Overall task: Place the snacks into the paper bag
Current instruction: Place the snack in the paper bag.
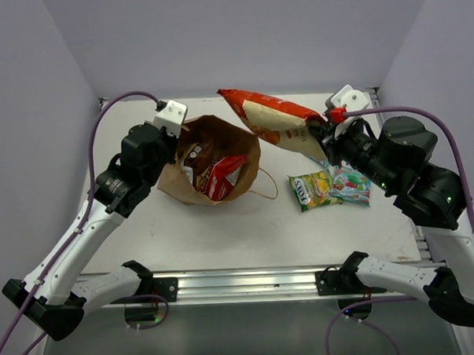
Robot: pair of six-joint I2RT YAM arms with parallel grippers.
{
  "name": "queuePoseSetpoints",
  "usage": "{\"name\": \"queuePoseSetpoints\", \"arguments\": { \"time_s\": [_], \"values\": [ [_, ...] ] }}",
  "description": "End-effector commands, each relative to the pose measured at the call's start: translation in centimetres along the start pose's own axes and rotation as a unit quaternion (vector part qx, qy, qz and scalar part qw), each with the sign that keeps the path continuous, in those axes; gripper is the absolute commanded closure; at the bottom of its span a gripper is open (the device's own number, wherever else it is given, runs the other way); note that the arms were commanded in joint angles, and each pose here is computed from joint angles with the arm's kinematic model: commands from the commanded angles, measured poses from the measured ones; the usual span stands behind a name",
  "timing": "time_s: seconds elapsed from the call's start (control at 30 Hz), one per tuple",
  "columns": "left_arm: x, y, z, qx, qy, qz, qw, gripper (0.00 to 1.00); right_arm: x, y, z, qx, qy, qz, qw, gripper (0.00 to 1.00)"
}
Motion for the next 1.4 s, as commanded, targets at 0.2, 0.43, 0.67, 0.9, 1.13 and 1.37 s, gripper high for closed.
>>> {"name": "queuePoseSetpoints", "arguments": {
  "time_s": [0.2, 0.43, 0.67, 0.9, 1.13, 1.37],
  "values": [
    [0.6, 0.5, 2.4, -0.039, 0.018, 0.006, 0.999, 1.0, 2.2, 0.6, 6.1, -0.18, -0.051, 0.132, 0.973, 1.0],
    [0.6, 0.6, 2.3, -0.038, 0.019, 0.006, 0.999, 1.0, 2.7, -0.3, 5.7, -0.17, -0.05, 0.139, 0.974, 1.0],
    [0.6, 0.5, 2.3, -0.038, 0.021, 0.006, 0.999, 1.0, 3.5, -2.7, 2.4, -0.097, -0.033, 0.128, 0.986, 1.0],
    [0.6, 0.5, 2.3, -0.038, 0.02, 0.007, 0.999, 1.0, 4.8, -4.9, -2.6, -0.019, -0.007, 0.115, 0.993, 1.0],
    [0.6, 0.5, 2.5, -0.038, 0.019, 0.006, 0.999, 1.0, 4.1, -4.9, -3.5, 0.005, 0.003, 0.077, 0.997, 1.0],
    [0.4, 0.4, 2.7, -0.041, 0.019, 0.001, 0.999, 1.0, 3.6, -5.4, -3.0, 0.032, 0.005, 0.07, 0.997, 1.0]
  ]
}}
Point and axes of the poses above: each gripper's point midway between its finger pads, its own y axis back along the fingers, its own x axis along the line the jaws close on, z = x × y, the point moved 7 cm from there along y, back along the fingers, and after that the axes turned 6 degrees about y, right-handed, at the moved point
